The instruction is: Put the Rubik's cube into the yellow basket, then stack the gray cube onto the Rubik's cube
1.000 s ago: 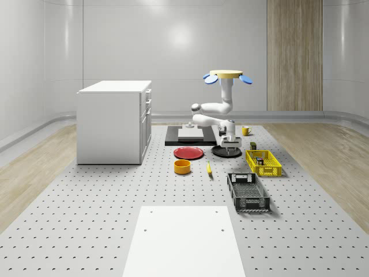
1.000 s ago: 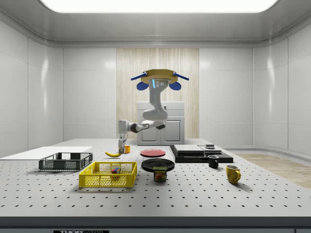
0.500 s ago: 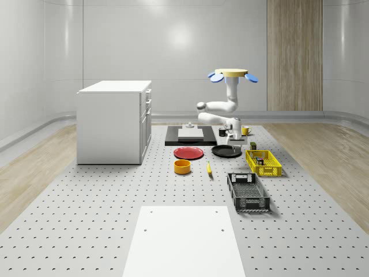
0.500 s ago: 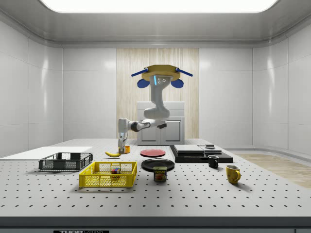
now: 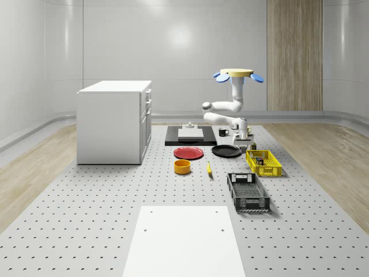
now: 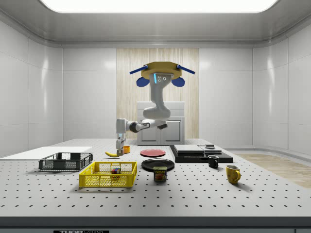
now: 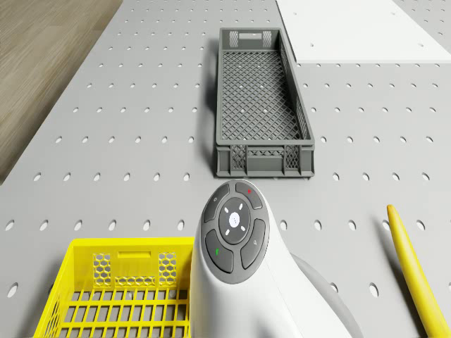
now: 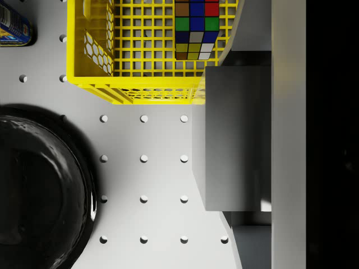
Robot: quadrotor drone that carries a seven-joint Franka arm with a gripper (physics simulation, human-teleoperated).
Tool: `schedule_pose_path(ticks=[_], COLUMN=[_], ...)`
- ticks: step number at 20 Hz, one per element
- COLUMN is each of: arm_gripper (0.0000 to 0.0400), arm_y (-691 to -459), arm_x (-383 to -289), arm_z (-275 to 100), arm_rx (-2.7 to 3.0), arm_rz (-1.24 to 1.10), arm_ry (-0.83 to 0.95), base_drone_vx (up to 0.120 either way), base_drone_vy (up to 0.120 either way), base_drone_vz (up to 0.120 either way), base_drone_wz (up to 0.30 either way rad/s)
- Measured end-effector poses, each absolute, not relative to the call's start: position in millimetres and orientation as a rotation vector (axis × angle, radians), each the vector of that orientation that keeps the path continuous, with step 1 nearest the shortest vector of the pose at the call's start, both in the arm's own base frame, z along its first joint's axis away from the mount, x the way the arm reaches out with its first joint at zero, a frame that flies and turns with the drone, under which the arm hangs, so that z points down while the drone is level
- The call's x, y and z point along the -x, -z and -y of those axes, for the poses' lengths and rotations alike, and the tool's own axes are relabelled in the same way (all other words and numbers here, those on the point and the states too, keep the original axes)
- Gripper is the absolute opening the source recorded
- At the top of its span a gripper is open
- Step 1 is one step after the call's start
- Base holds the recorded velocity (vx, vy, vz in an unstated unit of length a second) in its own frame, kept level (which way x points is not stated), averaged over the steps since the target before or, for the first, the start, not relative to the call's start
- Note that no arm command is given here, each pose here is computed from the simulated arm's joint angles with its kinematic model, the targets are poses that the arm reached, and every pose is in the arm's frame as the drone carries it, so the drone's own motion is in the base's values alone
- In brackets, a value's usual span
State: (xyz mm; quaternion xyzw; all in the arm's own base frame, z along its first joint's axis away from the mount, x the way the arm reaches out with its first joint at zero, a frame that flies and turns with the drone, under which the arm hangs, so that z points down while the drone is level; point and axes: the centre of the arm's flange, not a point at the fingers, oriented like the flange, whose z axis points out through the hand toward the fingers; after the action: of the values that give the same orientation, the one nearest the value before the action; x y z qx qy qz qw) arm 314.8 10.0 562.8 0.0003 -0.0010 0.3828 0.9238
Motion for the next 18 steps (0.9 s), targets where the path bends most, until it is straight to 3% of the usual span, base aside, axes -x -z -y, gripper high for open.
schedule_pose_path(ticks=[2,11,16,18], arm_gripper=[0.0250,0.0250,0.0250,0.0250], arm_y=[-562.8,-562.8,-562.8,-562.8], arm_x=[-314.8,-314.8,-314.8,-314.8], arm_z=[-10.0,-10.0,-10.0,-10.0], arm_rx=[-0.001,-0.001,-0.001,-0.001], arm_rz=[0.002,0.002,0.002,0.002], arm_ry=[-0.786,-0.786,-0.786,-0.786], base_drone_vx=[-0.120,0.000,0.000,0.100], base_drone_vy=[0.120,0.120,0.120,0.120], base_drone_vz=[0.000,0.000,-0.104,-0.060], base_drone_wz=[0.000,0.000,0.000,0.000])
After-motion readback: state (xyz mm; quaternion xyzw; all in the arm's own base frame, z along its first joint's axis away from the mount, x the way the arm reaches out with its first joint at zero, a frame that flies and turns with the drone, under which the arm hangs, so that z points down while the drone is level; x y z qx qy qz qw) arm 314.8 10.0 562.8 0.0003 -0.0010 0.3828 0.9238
